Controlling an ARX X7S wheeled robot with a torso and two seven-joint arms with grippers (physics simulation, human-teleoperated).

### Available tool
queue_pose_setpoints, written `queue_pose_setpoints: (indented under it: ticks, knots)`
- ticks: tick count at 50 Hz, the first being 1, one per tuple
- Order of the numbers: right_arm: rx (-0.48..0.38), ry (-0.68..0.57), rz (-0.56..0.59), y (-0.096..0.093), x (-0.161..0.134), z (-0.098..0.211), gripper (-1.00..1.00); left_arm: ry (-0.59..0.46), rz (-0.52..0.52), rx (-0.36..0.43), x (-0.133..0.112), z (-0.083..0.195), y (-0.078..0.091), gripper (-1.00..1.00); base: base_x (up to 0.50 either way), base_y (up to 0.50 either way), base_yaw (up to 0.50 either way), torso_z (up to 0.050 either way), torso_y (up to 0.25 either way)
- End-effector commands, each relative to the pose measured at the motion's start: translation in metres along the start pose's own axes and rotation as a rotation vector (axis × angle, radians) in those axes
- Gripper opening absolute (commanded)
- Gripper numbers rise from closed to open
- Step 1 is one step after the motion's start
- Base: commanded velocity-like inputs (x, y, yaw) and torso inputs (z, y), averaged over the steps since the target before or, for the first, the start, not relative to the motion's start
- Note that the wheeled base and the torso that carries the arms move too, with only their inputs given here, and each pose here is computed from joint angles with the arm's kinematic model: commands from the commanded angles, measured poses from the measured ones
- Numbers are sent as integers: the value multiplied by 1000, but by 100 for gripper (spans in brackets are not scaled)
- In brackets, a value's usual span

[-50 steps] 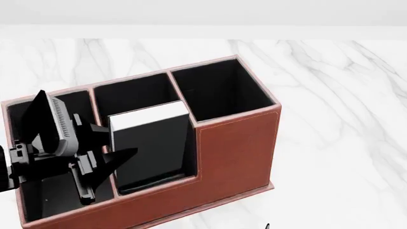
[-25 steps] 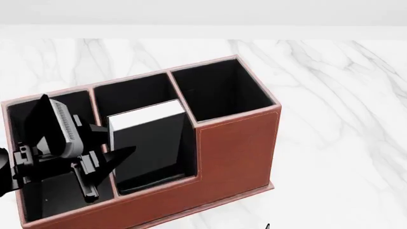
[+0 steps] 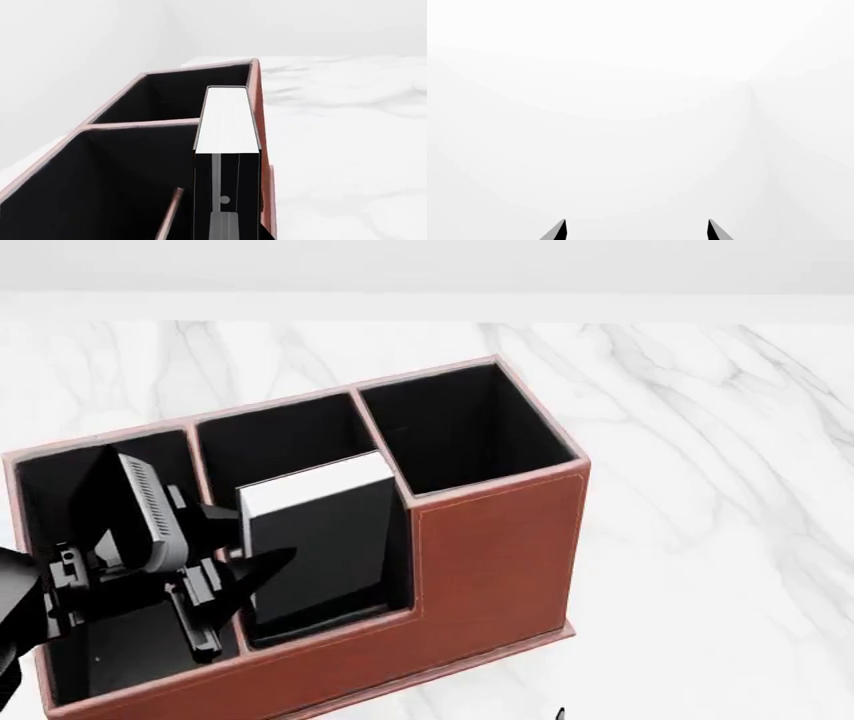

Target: Pick up the book and place it in the back compartment of the caddy.

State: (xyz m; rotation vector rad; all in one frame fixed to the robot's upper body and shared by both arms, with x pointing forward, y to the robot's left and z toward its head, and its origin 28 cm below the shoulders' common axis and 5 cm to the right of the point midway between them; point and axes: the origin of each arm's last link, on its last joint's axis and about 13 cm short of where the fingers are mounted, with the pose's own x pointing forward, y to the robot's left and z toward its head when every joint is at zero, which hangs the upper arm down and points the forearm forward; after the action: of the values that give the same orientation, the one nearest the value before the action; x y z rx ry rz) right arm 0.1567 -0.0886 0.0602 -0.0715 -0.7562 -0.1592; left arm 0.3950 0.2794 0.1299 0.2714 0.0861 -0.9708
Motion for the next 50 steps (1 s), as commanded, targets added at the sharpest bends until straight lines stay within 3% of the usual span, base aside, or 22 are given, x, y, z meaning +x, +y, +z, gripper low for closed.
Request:
queue_pose_setpoints:
  ticks: [1, 26, 29, 30, 45, 50]
  knots:
    - [0, 2, 2, 0, 0, -1, 100, -84, 31, -25, 6, 5, 7, -100, 0, 0, 0, 0, 0]
    - [2, 1, -2, -1, 0, 0, 100, -19, 84, 1, 17, 1, 8, -100, 0, 0, 0, 0, 2]
    - [3, 0, -1, -1, 0, 0, 100, -32, 134, 9, 17, 2, 9, -100, 0, 0, 0, 0, 0]
    - [4, 0, -1, -1, 0, 0, 100, -32, 133, 2, 18, 1, 8, 100, 0, 0, 0, 0, 10]
    - [2, 1, -4, -1, 1, -2, 100, -108, 141, 17, 18, -1, 5, 100, 0, 0, 0, 1, 0]
    - [2, 0, -3, -1, 0, -1, 100, -118, 130, 30, 12, 5, -5, 100, 0, 0, 0, 0, 0]
